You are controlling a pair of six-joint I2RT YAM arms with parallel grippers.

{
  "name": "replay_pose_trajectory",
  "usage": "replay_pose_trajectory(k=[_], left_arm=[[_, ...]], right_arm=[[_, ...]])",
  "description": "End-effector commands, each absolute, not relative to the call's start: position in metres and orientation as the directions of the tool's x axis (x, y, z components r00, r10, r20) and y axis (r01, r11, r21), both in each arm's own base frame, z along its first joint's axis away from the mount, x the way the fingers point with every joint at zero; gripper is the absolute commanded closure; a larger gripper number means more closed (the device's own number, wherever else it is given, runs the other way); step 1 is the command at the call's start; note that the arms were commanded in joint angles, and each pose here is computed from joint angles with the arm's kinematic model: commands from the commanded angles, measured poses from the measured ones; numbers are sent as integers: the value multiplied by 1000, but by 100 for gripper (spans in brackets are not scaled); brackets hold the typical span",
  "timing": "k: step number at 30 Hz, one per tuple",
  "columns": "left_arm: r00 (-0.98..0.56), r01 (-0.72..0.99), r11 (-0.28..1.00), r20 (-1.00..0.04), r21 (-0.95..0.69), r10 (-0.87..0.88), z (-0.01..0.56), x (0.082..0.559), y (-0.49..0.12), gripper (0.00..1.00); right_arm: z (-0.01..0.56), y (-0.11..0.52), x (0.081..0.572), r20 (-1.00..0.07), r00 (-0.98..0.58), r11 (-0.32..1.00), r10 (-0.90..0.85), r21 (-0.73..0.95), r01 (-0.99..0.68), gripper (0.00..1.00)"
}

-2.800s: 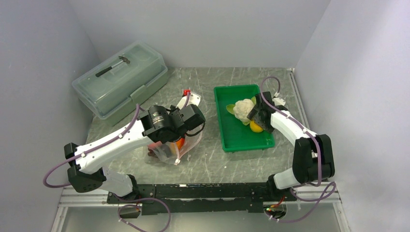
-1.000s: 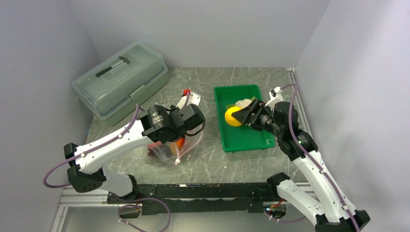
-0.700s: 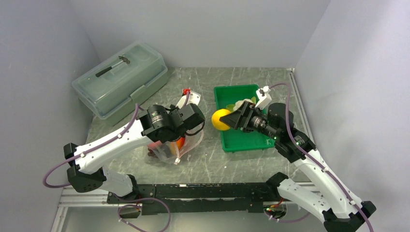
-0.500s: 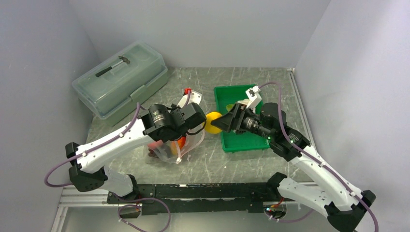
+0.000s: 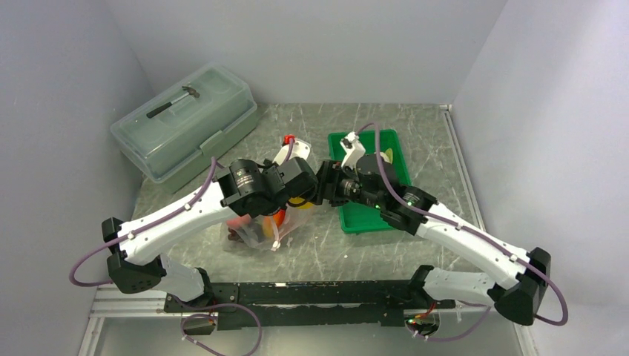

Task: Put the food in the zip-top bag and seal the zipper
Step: Place the fake fruit in the zipper food storage bag.

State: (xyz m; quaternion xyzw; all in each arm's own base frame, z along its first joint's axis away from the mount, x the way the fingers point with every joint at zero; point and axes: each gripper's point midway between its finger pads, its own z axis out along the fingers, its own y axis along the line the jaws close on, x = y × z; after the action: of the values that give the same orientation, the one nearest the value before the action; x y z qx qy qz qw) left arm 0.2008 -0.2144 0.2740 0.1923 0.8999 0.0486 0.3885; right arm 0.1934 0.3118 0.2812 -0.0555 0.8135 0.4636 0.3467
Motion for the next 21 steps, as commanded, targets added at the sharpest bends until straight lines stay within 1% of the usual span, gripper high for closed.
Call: replay_pose_trajectory(k=[1,11,18,21], left_arm=[[-617,290,940,-716,180,328,287,203,-220,98],[-608,295,939,-724,175,325,293,203,-219,97],[-605,299,941,-731,157,315,297,202,-219,97],[-605,297,941,-732,159,314,297,202,-219,97]], right_arm=[[313,325,207,-653,-695,531,302,720,-446,69],[296,348,213,-631,-718,551,296,726,-412,67],[291,357,222,-609,-724,557,324,741,-375,65],[289,362,225,-601,-730,559,327,745,-364,61]])
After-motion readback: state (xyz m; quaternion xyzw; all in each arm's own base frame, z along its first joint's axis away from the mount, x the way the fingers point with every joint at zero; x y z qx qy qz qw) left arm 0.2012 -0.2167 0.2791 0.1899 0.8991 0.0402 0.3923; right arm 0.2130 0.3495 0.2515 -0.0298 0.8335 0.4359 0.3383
